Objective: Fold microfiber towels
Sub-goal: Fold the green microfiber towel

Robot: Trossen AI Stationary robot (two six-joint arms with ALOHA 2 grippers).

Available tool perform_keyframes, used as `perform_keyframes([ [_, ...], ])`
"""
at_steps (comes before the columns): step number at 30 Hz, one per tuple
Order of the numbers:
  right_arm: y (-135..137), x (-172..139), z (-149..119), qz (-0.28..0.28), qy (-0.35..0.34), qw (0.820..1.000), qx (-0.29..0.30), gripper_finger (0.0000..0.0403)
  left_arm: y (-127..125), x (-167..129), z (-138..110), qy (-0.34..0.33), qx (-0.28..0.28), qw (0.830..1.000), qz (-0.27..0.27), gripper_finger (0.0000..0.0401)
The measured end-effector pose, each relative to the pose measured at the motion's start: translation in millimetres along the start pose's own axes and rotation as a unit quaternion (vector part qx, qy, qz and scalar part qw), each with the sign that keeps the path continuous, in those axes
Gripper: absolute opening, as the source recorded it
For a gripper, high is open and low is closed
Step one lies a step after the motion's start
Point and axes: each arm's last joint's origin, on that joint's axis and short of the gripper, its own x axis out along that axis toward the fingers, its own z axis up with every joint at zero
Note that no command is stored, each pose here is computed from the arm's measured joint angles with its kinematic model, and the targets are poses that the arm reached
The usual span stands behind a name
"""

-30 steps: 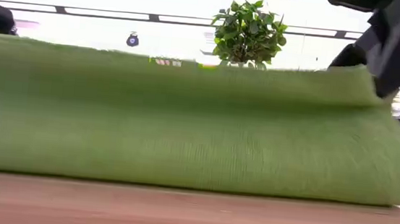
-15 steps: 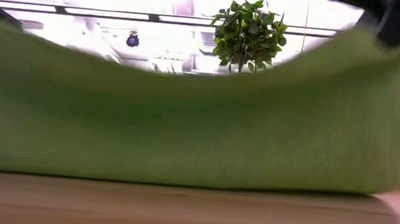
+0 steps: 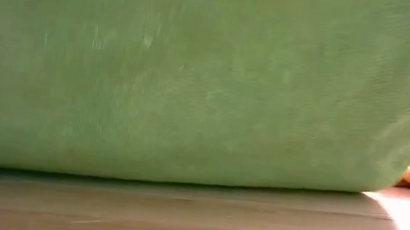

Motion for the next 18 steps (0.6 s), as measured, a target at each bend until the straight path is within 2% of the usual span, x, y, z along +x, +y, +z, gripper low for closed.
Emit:
perform_keyframes([
  [4,-6.7,11.4,-13.5,0.039,0.033,0.998,0.029,0.0008,1.4,10.1,-1.2,0.002,-0.008,1.000,-0.014,0.0000],
  [6,-10.2,17.9,-17.4,0.050,0.029,0.997,0.045,0.0008,3.2,12.6,-2.8,0.007,-0.013,1.000,-0.010,0.0000],
  [12,-28.2,29.3,-31.8,0.033,-0.009,0.994,0.104,0.0008,1.9,12.0,-1.4,0.001,-0.013,1.000,-0.017,0.0000],
  [18,-40.9,28.0,-43.8,0.025,-0.020,0.992,0.123,0.0008,5.9,7.2,-6.6,-0.013,-0.012,1.000,-0.019,0.0000],
])
